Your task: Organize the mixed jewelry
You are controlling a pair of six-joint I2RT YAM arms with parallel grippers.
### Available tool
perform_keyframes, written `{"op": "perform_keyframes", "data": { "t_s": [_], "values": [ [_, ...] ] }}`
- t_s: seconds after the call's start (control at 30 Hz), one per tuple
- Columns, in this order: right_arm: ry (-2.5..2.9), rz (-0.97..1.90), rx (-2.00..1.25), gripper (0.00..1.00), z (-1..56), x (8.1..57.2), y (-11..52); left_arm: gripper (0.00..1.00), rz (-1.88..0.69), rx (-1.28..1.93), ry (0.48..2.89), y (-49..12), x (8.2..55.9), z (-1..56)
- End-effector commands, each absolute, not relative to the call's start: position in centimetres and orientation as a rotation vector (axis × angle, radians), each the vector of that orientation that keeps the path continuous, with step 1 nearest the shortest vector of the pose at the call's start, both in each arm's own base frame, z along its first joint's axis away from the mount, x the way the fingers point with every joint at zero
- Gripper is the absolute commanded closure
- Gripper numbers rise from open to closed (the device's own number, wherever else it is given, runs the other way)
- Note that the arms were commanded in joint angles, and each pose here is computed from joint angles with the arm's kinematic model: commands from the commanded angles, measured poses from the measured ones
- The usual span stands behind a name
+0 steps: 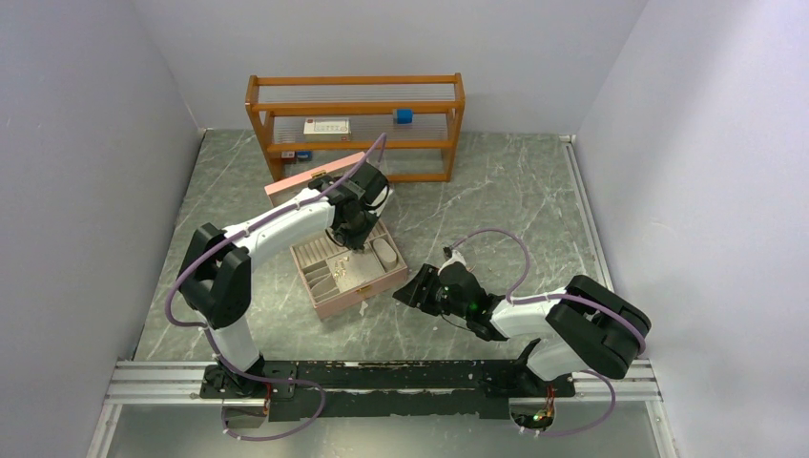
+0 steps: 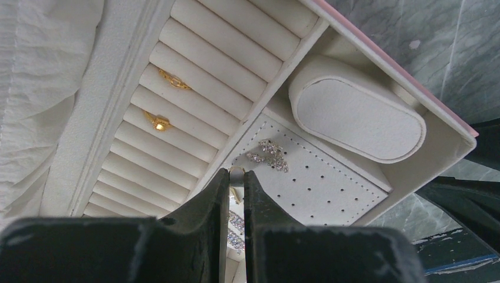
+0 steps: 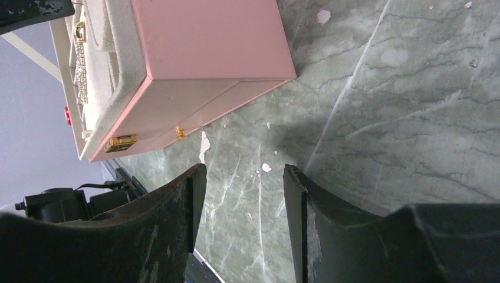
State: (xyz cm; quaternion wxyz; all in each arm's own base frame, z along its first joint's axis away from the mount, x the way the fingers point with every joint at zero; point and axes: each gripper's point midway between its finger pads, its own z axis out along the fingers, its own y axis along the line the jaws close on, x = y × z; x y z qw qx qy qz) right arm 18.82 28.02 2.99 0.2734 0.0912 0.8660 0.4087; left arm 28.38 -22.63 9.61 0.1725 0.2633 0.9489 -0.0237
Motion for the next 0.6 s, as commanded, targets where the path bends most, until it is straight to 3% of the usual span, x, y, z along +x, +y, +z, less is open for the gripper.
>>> {"op": "perform_keyframes", "data": {
  "t_s": [0.0, 0.57],
  "values": [
    [2.342, 1.052, 0.26, 0.45, 1.98, 18.73, 27.36, 0.88, -0.084, 0.739, 2.669, -22.93, 28.19, 10.15],
    [2.351, 1.048, 0.256, 0.45, 1.85, 18.78, 27.47, 0.88, -0.115, 0.79, 2.682, -23.16, 27.67, 10.39]
  ]
}}
